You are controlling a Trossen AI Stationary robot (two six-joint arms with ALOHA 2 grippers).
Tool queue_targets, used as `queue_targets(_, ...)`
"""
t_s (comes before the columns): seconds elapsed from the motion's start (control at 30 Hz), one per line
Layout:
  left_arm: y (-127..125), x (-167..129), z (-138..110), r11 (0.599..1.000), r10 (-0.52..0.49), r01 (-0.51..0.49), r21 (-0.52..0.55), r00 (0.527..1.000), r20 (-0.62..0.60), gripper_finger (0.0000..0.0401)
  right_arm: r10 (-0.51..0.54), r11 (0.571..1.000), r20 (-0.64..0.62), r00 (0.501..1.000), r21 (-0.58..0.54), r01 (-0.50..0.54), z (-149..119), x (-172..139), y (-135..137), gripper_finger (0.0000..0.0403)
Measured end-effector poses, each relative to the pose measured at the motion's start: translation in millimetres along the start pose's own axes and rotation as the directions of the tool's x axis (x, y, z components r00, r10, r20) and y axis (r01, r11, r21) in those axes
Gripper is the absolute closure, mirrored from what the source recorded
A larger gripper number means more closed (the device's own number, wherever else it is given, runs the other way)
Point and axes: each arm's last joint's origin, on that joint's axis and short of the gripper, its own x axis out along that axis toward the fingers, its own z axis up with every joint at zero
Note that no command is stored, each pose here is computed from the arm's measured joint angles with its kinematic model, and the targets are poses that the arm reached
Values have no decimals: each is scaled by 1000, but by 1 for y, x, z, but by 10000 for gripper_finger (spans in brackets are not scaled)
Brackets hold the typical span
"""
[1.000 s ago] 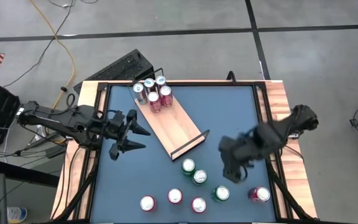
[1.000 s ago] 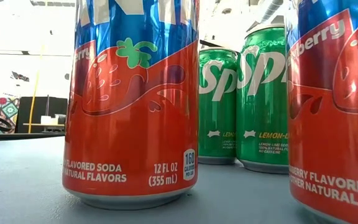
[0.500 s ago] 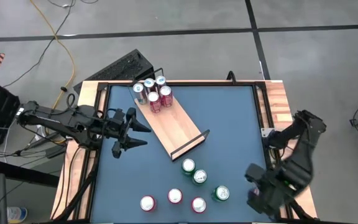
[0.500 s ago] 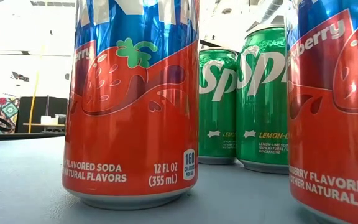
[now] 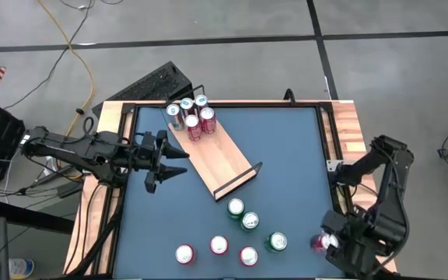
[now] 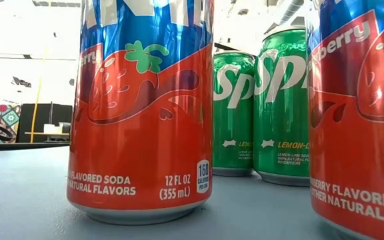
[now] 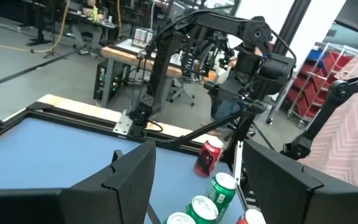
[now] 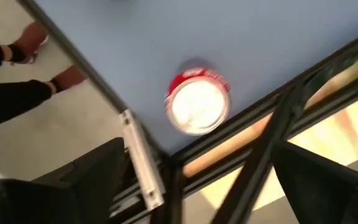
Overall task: Place canned beverage on shelf
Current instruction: Put the red white soda can on the shelf aligned with the other red white soda cans
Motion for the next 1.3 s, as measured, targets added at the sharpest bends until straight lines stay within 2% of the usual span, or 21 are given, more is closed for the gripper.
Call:
queue_targets(0.23, 2, 0, 0, 999, 48, -48, -9, 999, 6, 174, 17, 999, 47, 999, -45, -15, 11, -3, -32, 15)
queue_targets(0.37, 3, 0, -2, 997, 74, -74, -22, 997, -5, 174, 17, 999, 43, 999, -49, -15, 11, 6, -39, 15)
queue_targets(0.63, 3, 0, -2, 997, 75, -75, -22, 997, -7, 174, 23, 992, 28, 999, -125, -20, 3, 38, -25, 15)
queue_targets(1.0, 3, 0, -2, 997, 80, -80, -21, 997, -7, 174, -20, 982, 36, 999, -185, 26, -9, 50, -18, 15)
queue_targets(1.3, 4, 0, -2, 995, 98, -98, -21, 995, -2, 174, 10, 984, 57, 998, -179, 1, -14, 56, -15, 15)
